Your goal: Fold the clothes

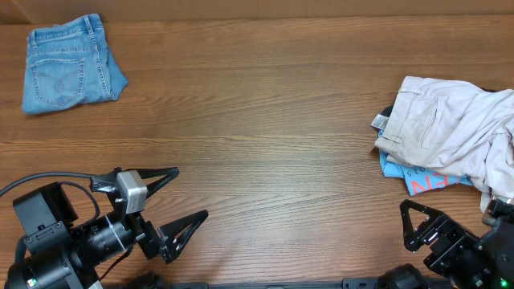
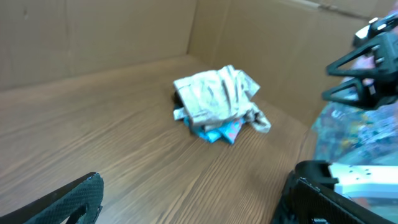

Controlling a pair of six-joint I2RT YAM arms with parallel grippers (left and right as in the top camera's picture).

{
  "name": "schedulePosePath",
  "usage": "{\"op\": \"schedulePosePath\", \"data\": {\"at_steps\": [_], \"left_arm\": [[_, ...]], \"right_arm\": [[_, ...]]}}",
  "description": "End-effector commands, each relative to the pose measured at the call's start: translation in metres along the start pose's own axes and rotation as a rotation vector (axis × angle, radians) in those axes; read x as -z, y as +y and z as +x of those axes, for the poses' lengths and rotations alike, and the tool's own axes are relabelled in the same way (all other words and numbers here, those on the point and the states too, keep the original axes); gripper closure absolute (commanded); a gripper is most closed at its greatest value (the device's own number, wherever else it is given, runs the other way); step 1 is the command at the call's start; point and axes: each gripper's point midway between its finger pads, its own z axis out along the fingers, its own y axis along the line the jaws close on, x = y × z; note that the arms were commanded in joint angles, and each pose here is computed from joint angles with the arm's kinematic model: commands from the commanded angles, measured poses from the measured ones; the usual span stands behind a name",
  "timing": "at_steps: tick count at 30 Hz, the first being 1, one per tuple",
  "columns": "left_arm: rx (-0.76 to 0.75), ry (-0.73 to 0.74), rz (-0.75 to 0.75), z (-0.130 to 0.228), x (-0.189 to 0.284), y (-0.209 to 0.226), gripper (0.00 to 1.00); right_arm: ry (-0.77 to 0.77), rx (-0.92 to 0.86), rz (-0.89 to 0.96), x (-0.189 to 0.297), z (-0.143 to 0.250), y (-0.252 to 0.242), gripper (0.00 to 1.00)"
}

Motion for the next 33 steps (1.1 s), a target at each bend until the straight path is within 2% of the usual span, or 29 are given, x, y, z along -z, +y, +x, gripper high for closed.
{"op": "schedulePosePath", "data": {"at_steps": [1,10,13,15,19,27,30,33], "left_arm": [[-0.012,0.094,-0.072,0.017,0.000,0.014,0.00],[-0.011,0.350,-0.293,0.059,0.017,0.051,0.00],[-0.011,0.511,-0.433,0.082,0.036,0.071,0.00],[-0.012,0.671,-0.573,0.102,0.062,0.089,0.00],[-0.013,0.829,-0.710,0.117,0.092,0.102,0.00],[-0.013,0.829,-0.710,0.117,0.092,0.102,0.00],[-0.013,0.829,-0.710,0.117,0.092,0.102,0.00],[-0.013,0.829,-0.710,0.117,0.092,0.102,0.00]], "right_arm": [[-0.012,-0.003,0.005,-0.001,-0.002,-0.001,0.00],[-0.012,-0.003,0.005,-0.001,-0.002,-0.001,0.00],[-0.012,-0.003,0.005,-0.001,-0.002,-0.001,0.00],[-0.012,-0.003,0.005,-0.001,-0.002,-0.001,0.00],[-0.018,-0.010,0.010,-0.001,-0.003,-0.002,0.00],[-0.208,-0.190,0.142,0.011,-0.023,-0.028,0.00],[-0.263,-0.202,0.112,0.024,-0.020,-0.031,0.00],[-0.388,-0.208,0.182,0.040,-0.030,-0.050,0.00]]}}
